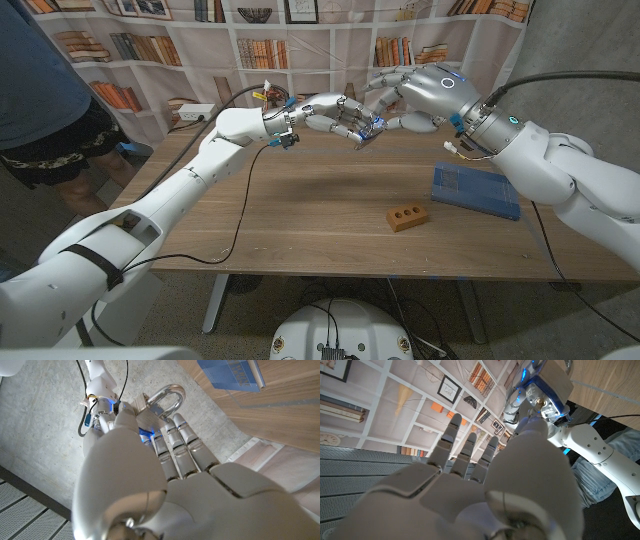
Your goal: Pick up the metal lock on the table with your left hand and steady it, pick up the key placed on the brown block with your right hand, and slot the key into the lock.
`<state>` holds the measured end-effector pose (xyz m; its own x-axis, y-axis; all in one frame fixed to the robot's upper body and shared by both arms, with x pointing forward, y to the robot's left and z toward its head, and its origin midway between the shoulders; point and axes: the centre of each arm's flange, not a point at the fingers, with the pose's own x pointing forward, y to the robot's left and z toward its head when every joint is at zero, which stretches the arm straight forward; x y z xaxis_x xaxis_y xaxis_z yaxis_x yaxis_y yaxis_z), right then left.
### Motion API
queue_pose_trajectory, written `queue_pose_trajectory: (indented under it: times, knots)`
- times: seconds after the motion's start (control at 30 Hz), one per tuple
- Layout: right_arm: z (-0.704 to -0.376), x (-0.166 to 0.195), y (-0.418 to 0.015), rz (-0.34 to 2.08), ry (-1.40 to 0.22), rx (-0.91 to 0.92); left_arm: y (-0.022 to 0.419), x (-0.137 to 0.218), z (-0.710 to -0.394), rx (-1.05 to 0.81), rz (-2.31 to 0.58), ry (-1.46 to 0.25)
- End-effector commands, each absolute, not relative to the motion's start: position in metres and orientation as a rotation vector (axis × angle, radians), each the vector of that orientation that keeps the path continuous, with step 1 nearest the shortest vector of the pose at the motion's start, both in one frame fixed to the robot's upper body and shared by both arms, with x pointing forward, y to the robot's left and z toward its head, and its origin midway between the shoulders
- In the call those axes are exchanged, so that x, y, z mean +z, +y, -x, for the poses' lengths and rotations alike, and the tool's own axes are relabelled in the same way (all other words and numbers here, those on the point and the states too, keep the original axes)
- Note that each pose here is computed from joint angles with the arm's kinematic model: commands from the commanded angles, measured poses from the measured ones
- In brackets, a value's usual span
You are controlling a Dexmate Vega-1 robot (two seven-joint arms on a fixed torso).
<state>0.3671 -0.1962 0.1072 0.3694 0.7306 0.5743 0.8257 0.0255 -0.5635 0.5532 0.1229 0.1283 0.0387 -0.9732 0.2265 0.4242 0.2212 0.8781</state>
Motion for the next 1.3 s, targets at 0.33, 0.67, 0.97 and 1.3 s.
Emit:
queue_pose_trajectory:
  times: [0.33,0.67,0.97,1.3]
  knots:
    - [-0.3713,0.1104,-0.1913,1.743,-1.350,-0.126,0.1275,0.1261,-0.5513,-1.222,-0.700,-0.997]
    - [-0.3736,0.1067,-0.1921,1.729,-1.346,-0.126,0.1272,0.1267,-0.5510,-1.218,-0.675,-0.987]
    - [-0.3757,0.1044,-0.1930,1.719,-1.346,-0.123,0.1270,0.1270,-0.5514,-1.214,-0.667,-0.986]
    - [-0.3776,0.1043,-0.1932,1.710,-1.363,-0.133,0.1268,0.1273,-0.5527,-1.213,-0.667,-0.984]
